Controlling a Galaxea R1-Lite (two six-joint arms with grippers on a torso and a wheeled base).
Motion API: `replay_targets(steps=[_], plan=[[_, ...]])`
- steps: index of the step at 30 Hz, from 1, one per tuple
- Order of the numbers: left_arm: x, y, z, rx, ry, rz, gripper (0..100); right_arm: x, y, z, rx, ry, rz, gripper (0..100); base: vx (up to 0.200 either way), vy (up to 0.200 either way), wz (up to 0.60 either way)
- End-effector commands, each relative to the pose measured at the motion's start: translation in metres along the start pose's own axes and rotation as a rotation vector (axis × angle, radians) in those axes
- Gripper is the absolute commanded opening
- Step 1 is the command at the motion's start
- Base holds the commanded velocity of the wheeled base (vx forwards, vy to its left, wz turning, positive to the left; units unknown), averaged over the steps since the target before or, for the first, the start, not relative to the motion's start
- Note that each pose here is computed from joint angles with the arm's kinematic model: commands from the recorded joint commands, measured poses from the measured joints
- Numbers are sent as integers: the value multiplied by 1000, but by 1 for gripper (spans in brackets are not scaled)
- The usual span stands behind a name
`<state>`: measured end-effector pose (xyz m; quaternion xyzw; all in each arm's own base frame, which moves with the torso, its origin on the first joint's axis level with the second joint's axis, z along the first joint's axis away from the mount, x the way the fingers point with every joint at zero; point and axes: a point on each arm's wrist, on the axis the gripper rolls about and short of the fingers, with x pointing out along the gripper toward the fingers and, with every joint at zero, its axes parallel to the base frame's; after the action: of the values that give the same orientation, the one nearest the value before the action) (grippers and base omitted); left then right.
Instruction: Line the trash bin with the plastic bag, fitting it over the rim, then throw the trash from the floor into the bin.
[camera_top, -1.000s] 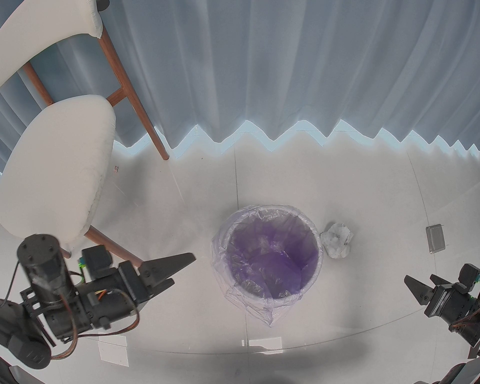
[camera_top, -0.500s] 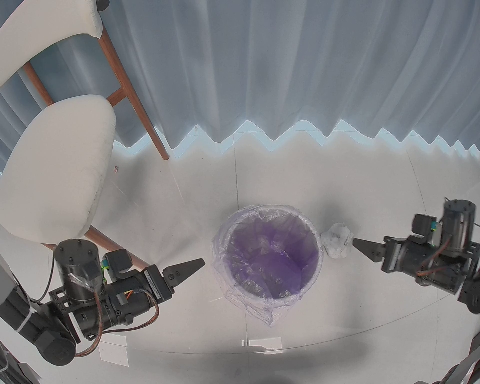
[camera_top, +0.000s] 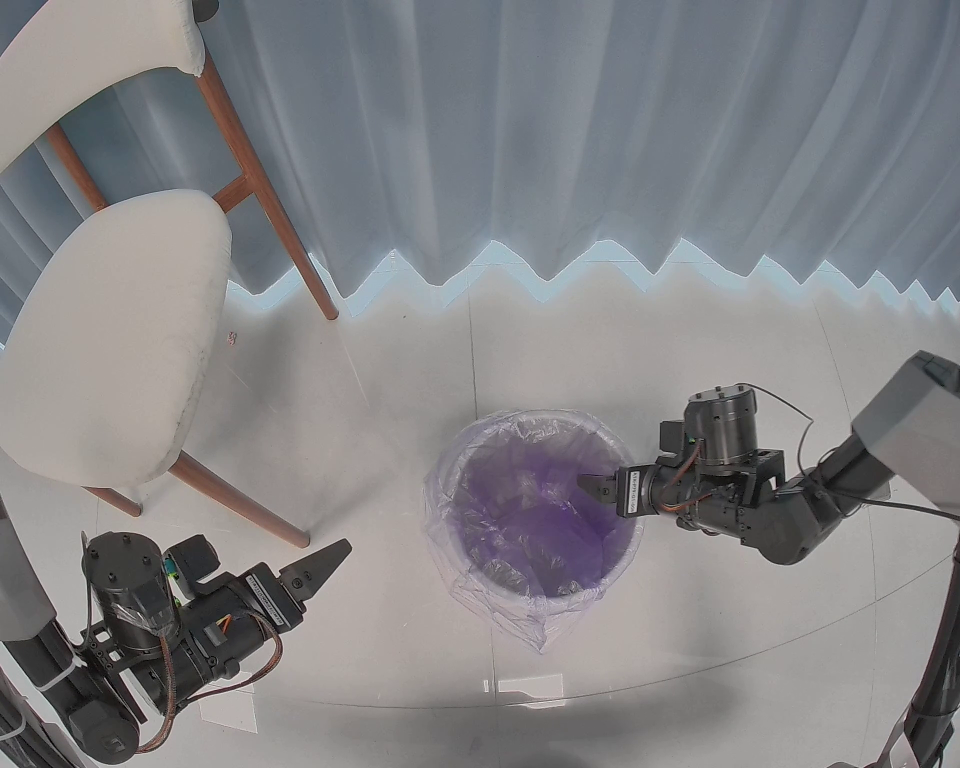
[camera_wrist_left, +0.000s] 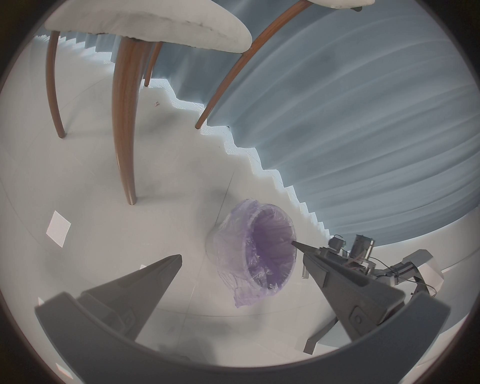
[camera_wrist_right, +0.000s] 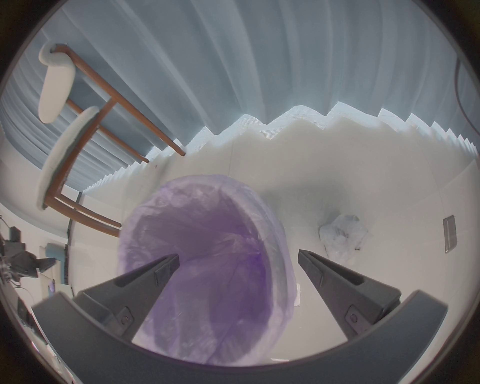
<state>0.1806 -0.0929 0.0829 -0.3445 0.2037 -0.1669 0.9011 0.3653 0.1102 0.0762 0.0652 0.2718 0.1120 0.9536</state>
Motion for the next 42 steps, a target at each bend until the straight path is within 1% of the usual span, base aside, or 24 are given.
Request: replay_targets(steps=[1, 7, 8, 15, 18, 19, 20, 23, 25, 26, 27, 28, 29, 30, 32, 34, 35, 36, 38, 41, 42], plan=[[-6, -1, -3, 7, -2, 2, 100, 55, -10, -18, -1, 36, -65, 100, 0, 0, 0], [-6, -6, -9, 20, -4, 5, 100, 64, -14, -15, 4, 15, -97, 100, 0, 0, 0], [-6, -8, -11, 26, -2, 7, 100, 65, -15, -15, 4, 13, -99, 0, 0, 0, 0], [-7, -13, -18, 49, -12, 21, 100, 65, -16, -16, 8, 15, -119, 0, 0, 0, 0], [-5, -12, -15, 41, -30, 31, 100, 60, -17, -6, 18, -15, -119, 0, 0, 0, 0], [-2, -12, -10, 34, -53, 31, 100, 53, -15, 1, 22, -34, -113, 0, 0, 0, 0], [2, -13, -5, 24, -79, 29, 100, 46, -15, 8, 30, -47, -112, 0, 0, 0, 0], [7, -16, 7, 3, -135, 7, 100, 28, -15, 22, 74, -39, -117, 0, 0, 0, 0], [7, -21, 12, -1, -150, -30, 100, 14, -13, 32, 134, -43, -104, 0, 0, 0, 0], [7, -21, 12, -1, -150, -32, 100, 13, -13, 33, 139, -41, -103, 0, 0, 0, 0], [2, -27, 13, 1, -128, -92, 100, -1, -10, 41, 209, -38, -68, 0, 0, 0, 0], [1, -28, 12, 2, -111, -109, 100, -5, -9, 43, 225, -33, -60, 0, 0, 0, 0], [-1, -30, 9, 0, -66, -146, 100, -16, -8, 47, 252, -20, -48, 0, 0, 0, 0], [-2, -31, 5, -6, -36, -166, 100, -21, -7, 47, 263, -6, -45, 0, 0, 0, 0], [-4, -30, -1, -28, 22, -181, 100, -32, -6, 49, 281, 10, -29, 0, 0, 0, 0], [-6, -27, -6, -40, 85, -194, 100, -40, -5, 48, 303, 43, 6, 0, 0, 0, 0], [-6, -27, -6, -40, 85, -194, 100, -40, -5, 48, 303, 43, 6, 0, 0, 0, 0], [-4, -23, -9, -44, 138, -208, 100, -46, -5, 44, 314, 70, 27, 0, 0, 0, 0], [1, -21, -4, -48, 134, -218, 100, -50, -5, 41, 315, 80, 27, 0, 0, 0, 0], [10, -27, 10, -59, 77, -256, 100, -56, -7, 35, 320, 97, 31, 0, 0, 0, 0], [11, -27, 12, -73, 73, -261, 100, -58, -8, 33, 324, 105, 38, 0, 0, 0, 0]])
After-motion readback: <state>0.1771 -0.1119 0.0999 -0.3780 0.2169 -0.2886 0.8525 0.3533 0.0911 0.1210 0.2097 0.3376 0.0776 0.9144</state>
